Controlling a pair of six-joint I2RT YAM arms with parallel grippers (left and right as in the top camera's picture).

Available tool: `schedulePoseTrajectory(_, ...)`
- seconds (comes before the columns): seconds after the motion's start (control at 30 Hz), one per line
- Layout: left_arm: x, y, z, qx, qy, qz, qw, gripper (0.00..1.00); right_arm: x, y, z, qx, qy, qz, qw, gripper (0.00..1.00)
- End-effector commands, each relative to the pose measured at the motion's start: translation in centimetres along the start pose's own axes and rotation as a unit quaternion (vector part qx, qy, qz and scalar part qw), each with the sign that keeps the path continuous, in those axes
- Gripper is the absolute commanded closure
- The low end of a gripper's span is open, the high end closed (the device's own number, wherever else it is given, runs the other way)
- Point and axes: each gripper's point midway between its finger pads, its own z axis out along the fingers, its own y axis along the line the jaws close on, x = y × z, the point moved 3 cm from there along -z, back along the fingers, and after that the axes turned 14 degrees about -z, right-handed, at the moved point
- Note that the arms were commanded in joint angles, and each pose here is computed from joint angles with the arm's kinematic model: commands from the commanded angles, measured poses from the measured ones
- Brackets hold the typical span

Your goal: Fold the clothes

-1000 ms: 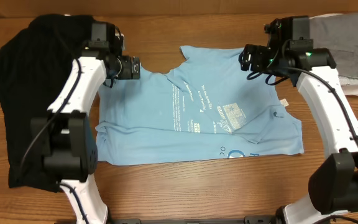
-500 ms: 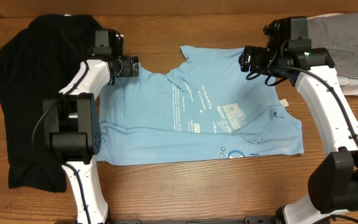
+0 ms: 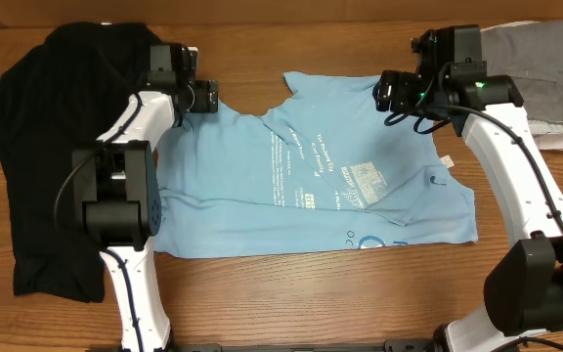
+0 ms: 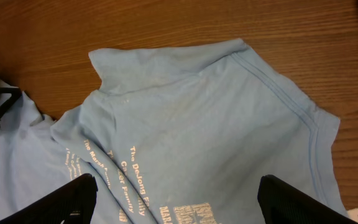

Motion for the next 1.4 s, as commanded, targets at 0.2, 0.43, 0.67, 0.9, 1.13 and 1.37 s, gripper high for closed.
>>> schedulePoseTrajectory(0.2, -3.0, -2.1, -1.2, 0.019, -0.019, 0.014, 1.000, 0.15, -0.9, 0.2, -0.4, -0.001, -0.015, -0.003, 1.000, 0.13)
schedulePoseTrajectory(0.43, -1.6, -1.5, 0.6, 0.014, 0.002, 0.012, 1.000, 0.16, -0.9, 0.2, -0.4, -0.001, -0.016, -0.003, 1.000, 0.13)
schedulePoseTrajectory(0.67, -1.2, -1.2, 2.3, 0.012, -0.004, 0.013, 1.000, 0.15, -0.9, 0.2, -0.4, -0.001, -0.015, -0.003, 1.000, 0.13)
schedulePoseTrajectory(0.9, -0.8, -1.1, 2.8, 0.013, 0.001, 0.011, 1.000, 0.64, -1.1, 0.2, -0.4, -0.001, -0.020, -0.004, 1.000, 0.19)
schedulePoseTrajectory(1.13, -0.7, -1.2, 2.5, 0.012, 0.010, -0.023, 1.000, 0.96, -2.3, 0.2, -0.5, 0.000, -0.047, -0.009, 0.999, 0.25)
schedulePoseTrajectory(1.37, -2.6, -2.1, -2.2, 0.002, 0.042, -0.065, 0.997, 0.96, -3.3, -0.5, 0.1, 0.019, -0.069, -0.013, 0.997, 0.25)
